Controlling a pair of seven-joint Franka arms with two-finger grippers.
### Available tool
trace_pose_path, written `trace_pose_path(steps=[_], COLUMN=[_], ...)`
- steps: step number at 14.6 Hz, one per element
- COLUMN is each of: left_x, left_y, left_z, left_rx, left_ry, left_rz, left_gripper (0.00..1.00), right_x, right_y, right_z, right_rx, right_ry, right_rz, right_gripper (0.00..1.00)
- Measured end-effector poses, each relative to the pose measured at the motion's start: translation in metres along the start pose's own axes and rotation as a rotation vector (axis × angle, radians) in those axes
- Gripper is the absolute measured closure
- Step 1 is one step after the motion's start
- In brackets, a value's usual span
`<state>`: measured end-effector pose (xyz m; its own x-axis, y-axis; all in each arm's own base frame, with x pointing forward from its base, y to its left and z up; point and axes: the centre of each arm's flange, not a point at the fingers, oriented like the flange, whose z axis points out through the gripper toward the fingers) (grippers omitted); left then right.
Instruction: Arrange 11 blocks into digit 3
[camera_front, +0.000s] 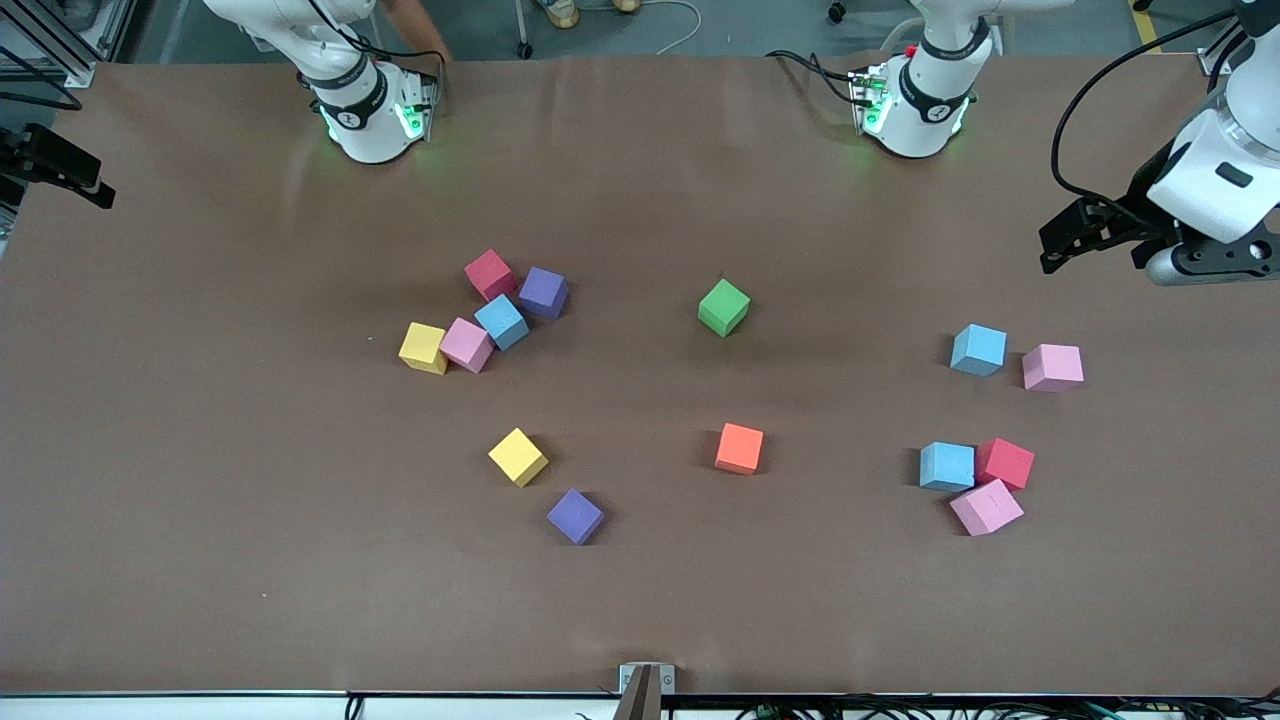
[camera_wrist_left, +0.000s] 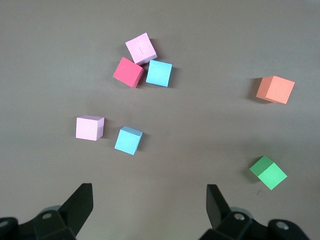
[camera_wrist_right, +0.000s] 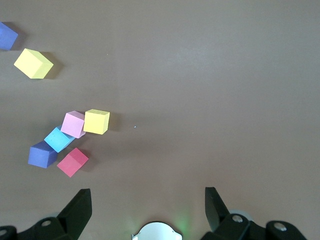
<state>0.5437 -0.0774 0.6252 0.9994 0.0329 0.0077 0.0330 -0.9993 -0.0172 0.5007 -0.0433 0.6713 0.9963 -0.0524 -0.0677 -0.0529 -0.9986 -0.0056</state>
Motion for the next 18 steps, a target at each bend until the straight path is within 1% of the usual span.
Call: trace_pose_path(steps=[3,6,9,12,15,16,18], left_x=[0.0,-0.001,0.001,0.002,-0.006,-0.01,-0.021], left_y=[-0.001,-0.001,0.008,0.045,0.092,0.105,0.132], left_z=[0.0,0.002,0.022,0.053,0.093,0.108,0.143], left_rx=[0.001,0.002,-0.018,-0.028,-0.026,-0.025,-0.011], left_ry=[-0.004,-0.011,-0.054,-0.067,-0.063,-0.064,-0.096], left_rz=[-0.001,-0.001,0.005,-0.032,-0.115,-0.141,-0.196], left_gripper=[0.0,0.0,0.0,0.0,0.0,0.0,0.0], right_x=[0.002,0.009,0.03,0.058,0.081,0.087,0.096], right_y=[0.001,0.005,0.006,0.006,0.004,0.003,-0.002], right_z=[0.002,0.01,0.031,0.055,0.086,0.093,0.108], right_rx=[-0.002,-0.033,-0.049,-0.055,-0.053,-0.046,-0.018], right_ry=[-0.003,-0.014,-0.029,-0.009,-0.032,-0.03,-0.03], right_rz=[0.002,0.008,0.009,0.006,0.005,0.016,0.08], right_gripper=[0.0,0.0,0.0,0.0,0.0,0.0,0.0])
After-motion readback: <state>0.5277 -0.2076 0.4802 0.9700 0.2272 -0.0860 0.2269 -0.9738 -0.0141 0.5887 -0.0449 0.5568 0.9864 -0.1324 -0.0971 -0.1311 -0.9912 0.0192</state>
